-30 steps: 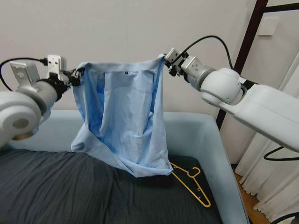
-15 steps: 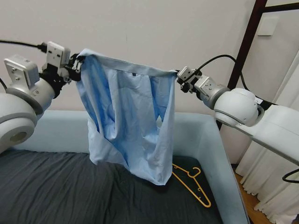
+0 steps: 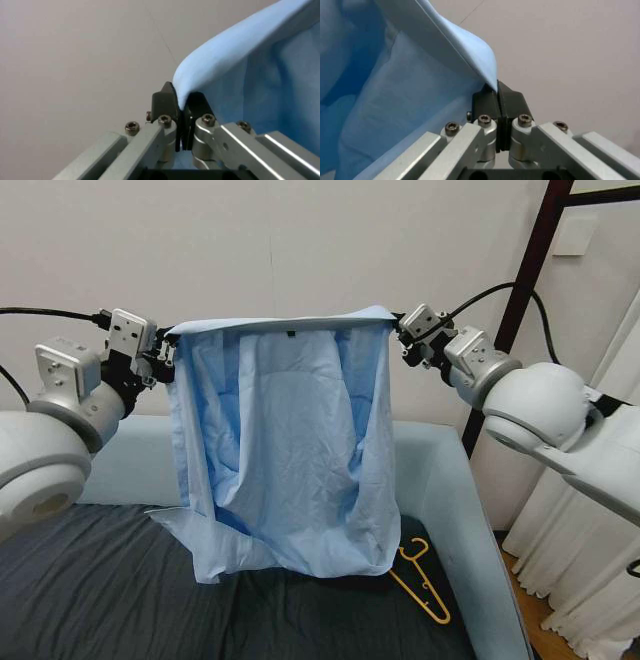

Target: Pick up the clothes from the sofa and hang them on the clothes hanger.

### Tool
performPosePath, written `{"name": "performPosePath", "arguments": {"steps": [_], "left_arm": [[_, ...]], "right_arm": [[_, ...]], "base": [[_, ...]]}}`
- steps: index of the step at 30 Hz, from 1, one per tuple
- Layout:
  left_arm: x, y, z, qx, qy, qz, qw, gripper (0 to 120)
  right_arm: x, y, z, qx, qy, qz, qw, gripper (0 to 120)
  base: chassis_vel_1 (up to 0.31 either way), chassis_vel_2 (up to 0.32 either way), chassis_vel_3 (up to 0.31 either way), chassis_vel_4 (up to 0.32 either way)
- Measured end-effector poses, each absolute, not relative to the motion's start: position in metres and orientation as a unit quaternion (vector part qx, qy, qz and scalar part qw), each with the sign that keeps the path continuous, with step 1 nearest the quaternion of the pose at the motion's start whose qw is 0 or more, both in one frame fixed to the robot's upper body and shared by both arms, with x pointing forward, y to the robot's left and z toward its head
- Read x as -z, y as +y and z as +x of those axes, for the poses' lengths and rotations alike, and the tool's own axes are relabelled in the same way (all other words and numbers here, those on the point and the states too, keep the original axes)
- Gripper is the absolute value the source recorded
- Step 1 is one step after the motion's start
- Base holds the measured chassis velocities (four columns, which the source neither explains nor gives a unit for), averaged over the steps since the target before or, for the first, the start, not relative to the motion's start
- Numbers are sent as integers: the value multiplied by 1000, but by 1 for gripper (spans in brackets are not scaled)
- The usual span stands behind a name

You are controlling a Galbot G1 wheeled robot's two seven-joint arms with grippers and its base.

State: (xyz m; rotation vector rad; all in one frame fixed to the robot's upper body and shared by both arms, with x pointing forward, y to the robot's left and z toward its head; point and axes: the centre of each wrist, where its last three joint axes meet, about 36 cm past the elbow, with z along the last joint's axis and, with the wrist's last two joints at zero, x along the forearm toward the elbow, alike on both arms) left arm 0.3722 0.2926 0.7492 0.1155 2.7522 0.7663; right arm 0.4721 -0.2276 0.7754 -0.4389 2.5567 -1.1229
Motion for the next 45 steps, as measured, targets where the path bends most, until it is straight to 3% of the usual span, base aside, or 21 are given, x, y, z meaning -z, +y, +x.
{"name": "performPosePath", "arguments": {"steps": [4, 10, 13, 20, 25, 29, 30, 35, 39, 45], "left_arm": [[-752, 274, 331, -302, 938, 24, 168, 0], [-753, 266, 313, -306, 939, 9, 158, 0], [-748, 261, 314, -296, 942, 21, 159, 0], [-741, 257, 317, -283, 948, 32, 145, 0], [-722, 253, 325, -272, 956, 51, 95, 0], [-693, 240, 340, -220, 970, 102, -3, 0], [-693, 240, 340, -220, 970, 102, -3, 0], [-615, 229, 405, -176, 970, 93, -142, 0], [-578, 224, 450, -164, 969, 59, -177, 0], [-541, 217, 505, -178, 971, 9, -162, 0]], "right_arm": [[-792, -242, 418, 391, 891, -156, 169, 0], [-798, -265, 362, 399, 888, -150, 174, 0], [-789, -279, 331, 420, 885, -145, 138, 0], [-785, -282, 328, 417, 889, -144, 124, 0], [-761, -276, 346, 377, 906, -176, 80, 0], [-719, -261, 381, 315, 921, -228, 13, 0], [-719, -261, 381, 315, 921, -228, 13, 0], [-644, -234, 451, 271, 930, -240, -62, 0], [-610, -217, 491, 255, 935, -229, -94, 0], [-557, -205, 557, 295, 929, -199, -100, 0]], "base": [[0, 0, 0, 0], [0, 0, 0, 0], [0, 0, 0, 0], [0, 0, 0, 0], [0, 0, 0, 0], [0, 0, 0, 0], [0, 0, 0, 0], [0, 0, 0, 0], [0, 0, 0, 0], [0, 0, 0, 0]]}}
